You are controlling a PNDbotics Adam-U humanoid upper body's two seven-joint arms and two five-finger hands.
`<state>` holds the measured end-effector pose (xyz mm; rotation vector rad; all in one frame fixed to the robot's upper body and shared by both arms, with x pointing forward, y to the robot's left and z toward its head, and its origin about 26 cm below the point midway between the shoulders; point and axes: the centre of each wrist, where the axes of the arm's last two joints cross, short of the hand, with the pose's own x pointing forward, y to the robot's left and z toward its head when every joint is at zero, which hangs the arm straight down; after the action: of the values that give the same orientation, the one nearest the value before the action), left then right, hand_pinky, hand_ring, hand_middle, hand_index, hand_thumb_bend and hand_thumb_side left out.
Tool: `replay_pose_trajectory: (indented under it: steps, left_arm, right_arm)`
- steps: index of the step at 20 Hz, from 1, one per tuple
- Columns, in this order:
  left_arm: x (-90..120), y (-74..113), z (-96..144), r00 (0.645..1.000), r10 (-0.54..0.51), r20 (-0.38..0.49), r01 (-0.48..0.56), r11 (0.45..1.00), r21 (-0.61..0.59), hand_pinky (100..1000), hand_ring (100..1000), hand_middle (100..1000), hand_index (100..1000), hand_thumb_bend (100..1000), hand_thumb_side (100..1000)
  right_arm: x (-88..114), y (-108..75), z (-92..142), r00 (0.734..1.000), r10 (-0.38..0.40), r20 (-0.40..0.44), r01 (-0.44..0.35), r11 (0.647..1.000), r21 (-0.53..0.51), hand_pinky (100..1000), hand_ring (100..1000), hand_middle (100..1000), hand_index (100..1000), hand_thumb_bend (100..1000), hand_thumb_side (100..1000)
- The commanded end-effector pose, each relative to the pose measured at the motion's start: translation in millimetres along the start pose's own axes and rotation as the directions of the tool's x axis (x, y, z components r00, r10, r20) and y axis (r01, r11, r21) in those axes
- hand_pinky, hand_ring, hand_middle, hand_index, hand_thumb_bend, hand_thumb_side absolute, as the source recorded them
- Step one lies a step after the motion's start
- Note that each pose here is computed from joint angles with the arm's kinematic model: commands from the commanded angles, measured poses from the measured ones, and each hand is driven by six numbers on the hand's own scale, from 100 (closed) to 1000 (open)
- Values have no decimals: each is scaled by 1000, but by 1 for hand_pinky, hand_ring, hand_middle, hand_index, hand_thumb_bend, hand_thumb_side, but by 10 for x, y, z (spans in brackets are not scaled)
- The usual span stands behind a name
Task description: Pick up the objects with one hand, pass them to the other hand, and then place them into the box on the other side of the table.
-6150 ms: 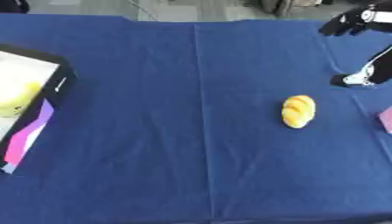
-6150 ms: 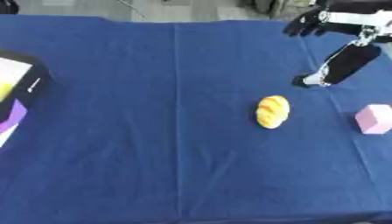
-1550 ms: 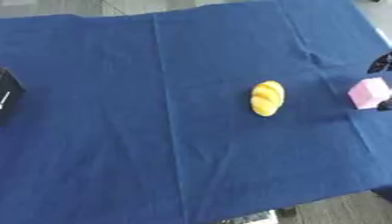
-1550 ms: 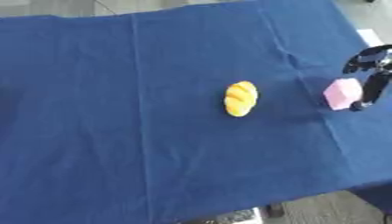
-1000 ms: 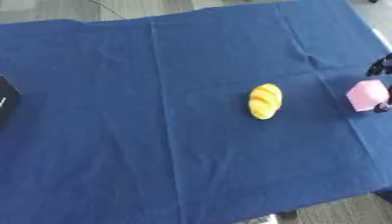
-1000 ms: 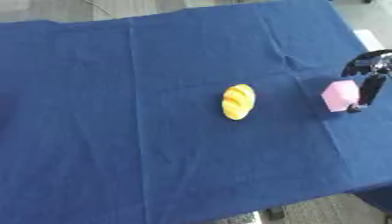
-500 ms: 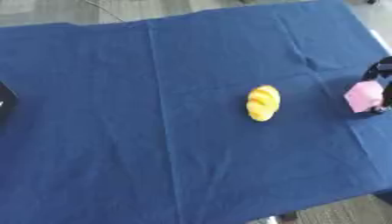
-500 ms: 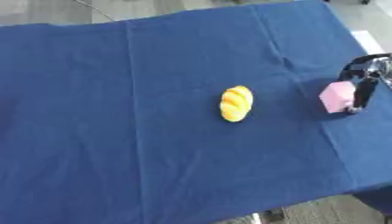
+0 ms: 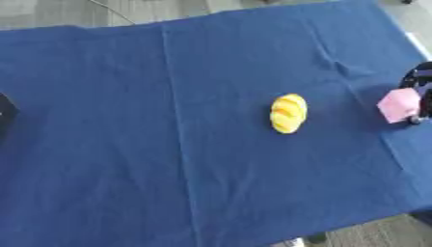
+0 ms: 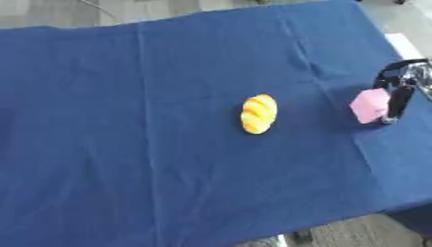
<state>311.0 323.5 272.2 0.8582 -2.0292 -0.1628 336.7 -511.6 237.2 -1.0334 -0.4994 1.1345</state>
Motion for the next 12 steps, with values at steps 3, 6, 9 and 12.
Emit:
replay_pose_trajectory:
  steps: [3, 6, 9, 12]
  left_arm:
    - [54, 84, -21, 1000, -9, 24, 9, 1000, 24, 792, 708, 698, 786, 517, 442]
    - [44, 87, -19, 1000, -13, 21, 13, 1000, 24, 792, 708, 697, 786, 516, 442]
    - [44, 90, -19, 1000, -17, 23, 16, 1000, 24, 792, 708, 697, 785, 515, 442]
    - [39, 94, -16, 1000, -19, 22, 19, 1000, 24, 792, 707, 696, 785, 515, 442]
  right_arm:
    - [-66, -149, 104, 1000, -2, -13, 2, 999, -52, 941, 925, 758, 720, 415, 100]
    - [-52, -179, 131, 1000, -8, -4, 7, 998, -69, 932, 906, 734, 693, 403, 100]
    - [-31, -212, 162, 1000, -20, 9, 21, 996, -87, 923, 885, 698, 661, 387, 100]
    - [15, -258, 217, 999, -25, 30, 28, 993, -113, 917, 862, 659, 626, 373, 100]
